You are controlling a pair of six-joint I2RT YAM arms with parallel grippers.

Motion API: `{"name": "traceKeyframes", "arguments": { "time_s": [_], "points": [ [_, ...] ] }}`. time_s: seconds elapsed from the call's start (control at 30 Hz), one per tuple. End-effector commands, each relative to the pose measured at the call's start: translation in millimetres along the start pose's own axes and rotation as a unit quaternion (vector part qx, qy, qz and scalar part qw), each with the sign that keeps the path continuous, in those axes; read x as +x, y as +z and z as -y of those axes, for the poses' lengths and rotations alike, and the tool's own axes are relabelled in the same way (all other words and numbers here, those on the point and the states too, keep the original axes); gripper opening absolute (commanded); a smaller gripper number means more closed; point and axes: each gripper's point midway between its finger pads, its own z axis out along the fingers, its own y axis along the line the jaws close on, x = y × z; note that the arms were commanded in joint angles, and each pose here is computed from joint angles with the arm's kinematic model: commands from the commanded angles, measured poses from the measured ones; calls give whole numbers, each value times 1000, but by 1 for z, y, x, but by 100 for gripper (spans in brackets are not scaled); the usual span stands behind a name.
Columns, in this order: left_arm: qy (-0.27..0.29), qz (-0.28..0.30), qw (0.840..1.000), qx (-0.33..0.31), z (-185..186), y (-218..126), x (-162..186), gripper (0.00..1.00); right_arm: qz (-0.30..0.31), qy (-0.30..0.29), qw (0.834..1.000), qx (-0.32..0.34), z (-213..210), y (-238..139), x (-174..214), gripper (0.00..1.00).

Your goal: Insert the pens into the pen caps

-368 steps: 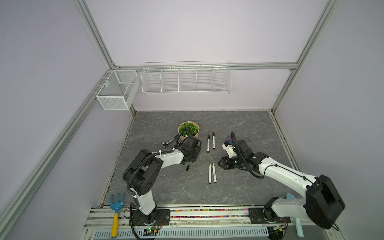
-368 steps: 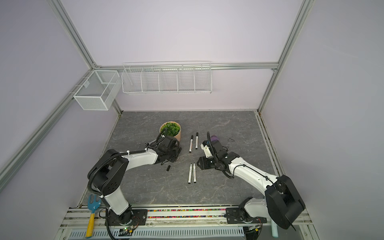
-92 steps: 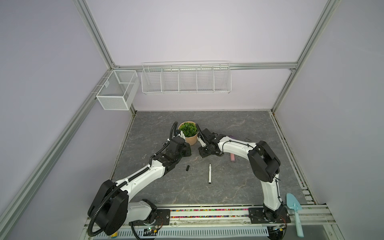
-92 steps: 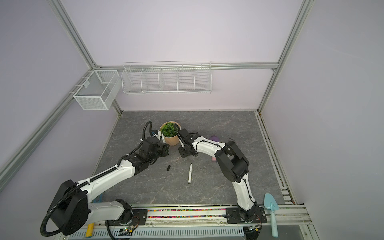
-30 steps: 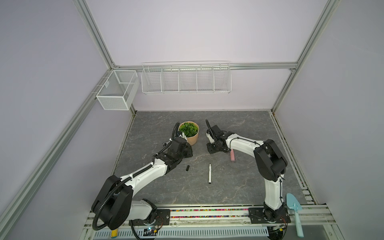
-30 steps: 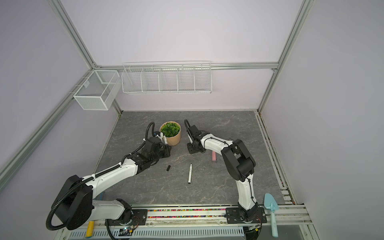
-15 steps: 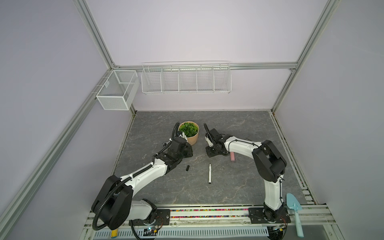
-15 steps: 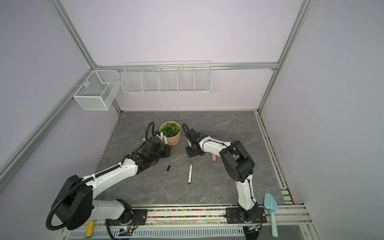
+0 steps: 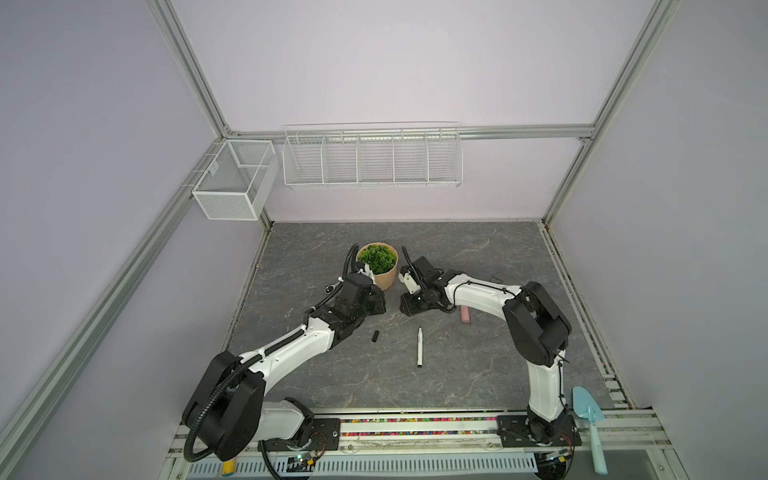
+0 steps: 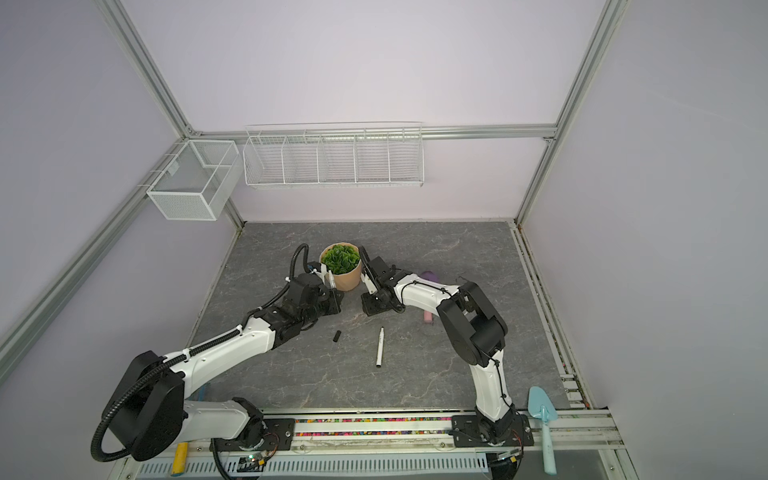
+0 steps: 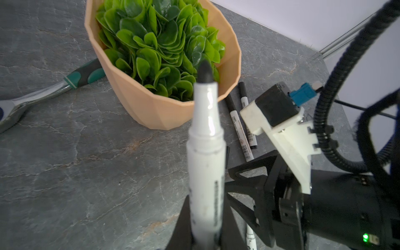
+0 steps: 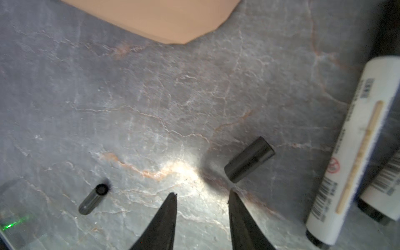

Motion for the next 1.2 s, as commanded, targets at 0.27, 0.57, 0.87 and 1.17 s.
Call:
{"name": "traceKeyframes", "arguments": {
  "time_s": [0.27, 0.57, 0.87, 1.17],
  "points": [
    [-8, 13, 1000, -2, -4, -4, -4, 0, -3, -6, 999, 43, 26, -3, -40, 41],
    [-10, 16, 1000, -5, -6, -5, -3, 0, -4, 3, 1000, 2, 10, 21, -52, 35],
    [-47, 33, 997, -54, -30, -9, -1, 0, 20, 28, 998, -44, -14, 27, -56, 36],
    [-48, 118, 988, -93, -52, -45, -24, 0, 62, -22, 997, -47, -29, -13, -41, 38]
  ]
}}
